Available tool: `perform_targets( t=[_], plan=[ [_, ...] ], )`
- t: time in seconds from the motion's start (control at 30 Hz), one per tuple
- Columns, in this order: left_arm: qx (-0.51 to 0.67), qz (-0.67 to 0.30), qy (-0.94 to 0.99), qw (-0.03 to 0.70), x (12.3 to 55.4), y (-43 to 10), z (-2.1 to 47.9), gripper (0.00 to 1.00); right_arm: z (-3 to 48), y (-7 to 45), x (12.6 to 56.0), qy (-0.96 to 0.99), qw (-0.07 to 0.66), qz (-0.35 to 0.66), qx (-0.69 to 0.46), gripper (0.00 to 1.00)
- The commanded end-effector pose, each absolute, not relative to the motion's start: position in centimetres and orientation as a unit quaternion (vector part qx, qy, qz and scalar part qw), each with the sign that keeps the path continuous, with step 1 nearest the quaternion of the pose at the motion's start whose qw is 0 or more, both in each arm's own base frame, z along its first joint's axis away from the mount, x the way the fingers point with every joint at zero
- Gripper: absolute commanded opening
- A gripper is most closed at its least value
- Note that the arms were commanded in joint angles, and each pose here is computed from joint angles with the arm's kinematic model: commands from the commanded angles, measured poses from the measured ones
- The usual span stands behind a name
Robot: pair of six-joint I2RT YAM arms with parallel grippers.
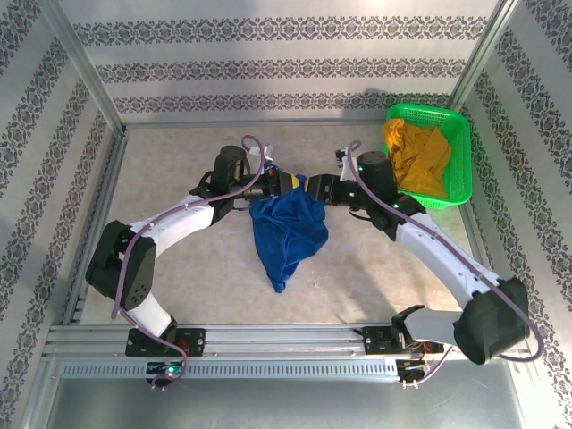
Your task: Fold the inside-out t-shirt
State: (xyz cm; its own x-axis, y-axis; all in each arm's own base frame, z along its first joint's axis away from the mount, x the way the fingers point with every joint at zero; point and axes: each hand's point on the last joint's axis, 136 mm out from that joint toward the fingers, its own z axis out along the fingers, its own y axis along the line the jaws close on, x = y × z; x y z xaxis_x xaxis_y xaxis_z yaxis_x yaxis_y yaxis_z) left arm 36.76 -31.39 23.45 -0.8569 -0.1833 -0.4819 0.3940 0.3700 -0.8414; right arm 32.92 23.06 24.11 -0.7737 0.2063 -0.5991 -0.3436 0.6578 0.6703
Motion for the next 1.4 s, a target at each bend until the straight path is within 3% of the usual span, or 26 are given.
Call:
perform_targets(
  t=[0.0,0.43,0.47,0.53,0.57,0.7,0.77,1.0,1.37],
  plan=[
    [0.082,-0.585,0.756,0.283,36.9,-31.4,27.1,0.0,24.6,24.2,34.2,0.837,0.346,0.42,-0.057,0.48],
    [0.062,-0.618,0.728,0.29,37.1,-31.4,29.9,0.0,19.1,25.7,36.3,0.848,0.301,0.43,-0.073,0.51],
    [0.058,-0.619,0.728,0.289,37.3,-31.5,30.1,0.0,19.3,26.2,36.4,0.842,0.297,0.443,-0.078,0.46],
    [0.05,-0.621,0.726,0.291,38.0,-31.4,30.5,0.0,20.1,26.8,36.7,0.834,0.294,0.459,-0.085,0.17],
    [0.044,-0.619,0.727,0.295,38.3,-31.1,30.5,0.06,20.9,26.6,36.9,0.831,0.298,0.462,-0.085,0.01],
    [-0.001,-0.578,0.746,0.329,40.0,-27.7,29.8,0.37,26.6,23.9,38.2,0.809,0.348,0.471,-0.057,0.0],
    [-0.029,-0.542,0.767,0.341,40.2,-25.3,28.4,0.46,30.6,21.9,38.6,0.792,0.383,0.474,-0.039,0.0],
    [-0.01,-0.407,0.864,0.296,35.9,-21.5,20.3,0.54,43.9,18.6,37.5,0.73,0.477,0.489,-0.032,0.0],
    [0.041,-0.414,0.877,0.238,30.3,-24.1,14.6,0.61,50.3,18.0,35.9,0.697,0.514,0.499,-0.038,0.0]
  ],
)
